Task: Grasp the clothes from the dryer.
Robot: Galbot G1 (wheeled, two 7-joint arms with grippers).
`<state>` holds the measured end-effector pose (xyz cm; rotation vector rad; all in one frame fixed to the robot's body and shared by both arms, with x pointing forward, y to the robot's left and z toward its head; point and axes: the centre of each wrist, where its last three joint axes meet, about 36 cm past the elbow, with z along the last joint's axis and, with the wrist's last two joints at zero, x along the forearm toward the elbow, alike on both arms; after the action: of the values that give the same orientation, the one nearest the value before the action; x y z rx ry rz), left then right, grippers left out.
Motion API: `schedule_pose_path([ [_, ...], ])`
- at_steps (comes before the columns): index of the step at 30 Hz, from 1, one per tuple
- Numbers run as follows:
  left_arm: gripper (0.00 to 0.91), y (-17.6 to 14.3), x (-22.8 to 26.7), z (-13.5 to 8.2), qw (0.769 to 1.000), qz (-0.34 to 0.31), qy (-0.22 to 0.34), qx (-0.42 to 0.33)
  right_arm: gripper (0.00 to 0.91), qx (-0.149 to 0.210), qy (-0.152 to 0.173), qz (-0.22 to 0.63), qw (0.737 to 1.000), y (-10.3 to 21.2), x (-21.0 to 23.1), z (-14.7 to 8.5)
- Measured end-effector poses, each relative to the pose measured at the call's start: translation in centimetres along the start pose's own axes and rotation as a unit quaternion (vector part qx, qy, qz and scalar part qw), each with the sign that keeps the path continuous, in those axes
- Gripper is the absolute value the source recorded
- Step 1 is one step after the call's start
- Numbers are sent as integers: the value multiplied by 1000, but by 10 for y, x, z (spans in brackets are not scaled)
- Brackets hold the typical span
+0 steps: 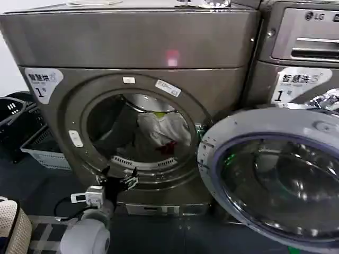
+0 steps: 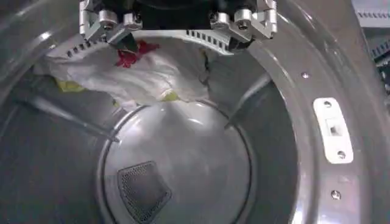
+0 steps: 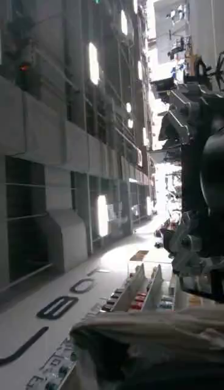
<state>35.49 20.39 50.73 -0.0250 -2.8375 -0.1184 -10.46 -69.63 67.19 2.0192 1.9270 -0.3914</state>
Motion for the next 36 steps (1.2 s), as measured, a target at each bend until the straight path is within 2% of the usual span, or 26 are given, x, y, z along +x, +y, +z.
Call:
schedule_pose_path([
  [24,907,-2,-5,-2,1000,3,-3,-1,907,3,1,-3,1000,0,5,6],
  [36,907,-12,-55,-7,1000,-1,3,-12,907,0,-6,-12,1000,9,3,4],
])
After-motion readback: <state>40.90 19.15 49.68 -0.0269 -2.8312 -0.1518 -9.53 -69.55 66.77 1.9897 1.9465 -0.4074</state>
